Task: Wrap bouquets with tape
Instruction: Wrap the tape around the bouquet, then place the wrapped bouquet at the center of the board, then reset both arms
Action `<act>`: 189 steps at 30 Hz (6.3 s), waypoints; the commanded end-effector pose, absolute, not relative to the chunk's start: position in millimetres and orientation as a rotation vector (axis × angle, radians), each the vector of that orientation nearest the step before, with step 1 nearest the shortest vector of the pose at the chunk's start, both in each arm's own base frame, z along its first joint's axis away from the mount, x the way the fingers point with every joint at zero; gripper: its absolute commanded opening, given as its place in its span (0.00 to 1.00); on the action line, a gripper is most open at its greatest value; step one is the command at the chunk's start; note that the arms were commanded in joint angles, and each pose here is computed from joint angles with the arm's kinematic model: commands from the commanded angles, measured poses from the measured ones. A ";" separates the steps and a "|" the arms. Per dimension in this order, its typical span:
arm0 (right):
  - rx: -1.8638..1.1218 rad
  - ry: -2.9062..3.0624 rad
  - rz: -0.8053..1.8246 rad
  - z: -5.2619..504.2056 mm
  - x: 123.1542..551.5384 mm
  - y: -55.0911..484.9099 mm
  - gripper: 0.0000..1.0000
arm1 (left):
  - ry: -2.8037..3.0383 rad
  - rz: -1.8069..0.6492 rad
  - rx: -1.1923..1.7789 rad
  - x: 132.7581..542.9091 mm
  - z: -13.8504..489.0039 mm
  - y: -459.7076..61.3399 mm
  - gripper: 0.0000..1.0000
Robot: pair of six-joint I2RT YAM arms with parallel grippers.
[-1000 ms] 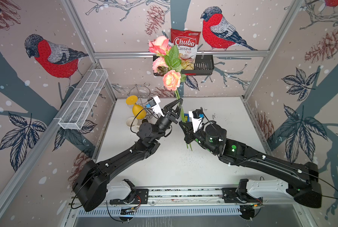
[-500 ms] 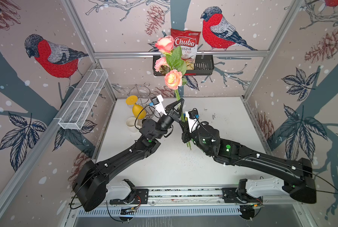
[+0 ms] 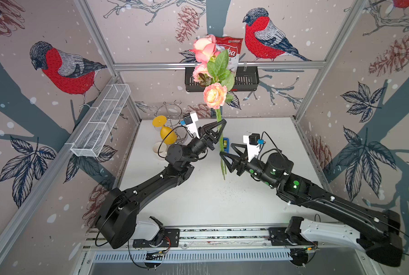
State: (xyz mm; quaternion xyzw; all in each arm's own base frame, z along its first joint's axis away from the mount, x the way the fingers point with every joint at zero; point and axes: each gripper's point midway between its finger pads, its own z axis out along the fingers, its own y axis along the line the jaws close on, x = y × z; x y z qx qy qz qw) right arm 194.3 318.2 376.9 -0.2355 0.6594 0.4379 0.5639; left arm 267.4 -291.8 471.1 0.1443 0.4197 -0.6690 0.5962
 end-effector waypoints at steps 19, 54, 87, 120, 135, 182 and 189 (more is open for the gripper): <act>-0.668 1.445 1.086 396.4 197.3 343.0 0.09 | 0.752 -1.633 0.498 220.1 512.0 -286.3 0.00; -0.489 1.592 0.500 384.6 250.6 334.6 0.00 | 1.342 -0.860 0.223 304.8 462.1 -278.1 0.45; -0.556 1.551 0.927 393.8 208.2 341.9 0.76 | 1.059 -1.280 0.559 242.8 495.7 -300.7 0.00; -0.418 1.645 0.603 381.4 239.9 308.6 0.00 | 1.156 -1.064 0.408 262.1 481.1 -281.0 0.67; 0.028 2.201 0.458 189.6 266.5 185.2 0.00 | 1.345 -0.705 0.129 248.9 383.3 -174.8 0.94; 0.074 1.985 0.397 228.2 293.3 115.6 0.81 | 1.633 0.235 -0.207 268.5 179.8 -5.4 0.97; 0.062 1.531 0.181 295.3 285.9 72.8 1.00 | 1.627 0.200 -0.173 287.8 165.3 4.9 0.96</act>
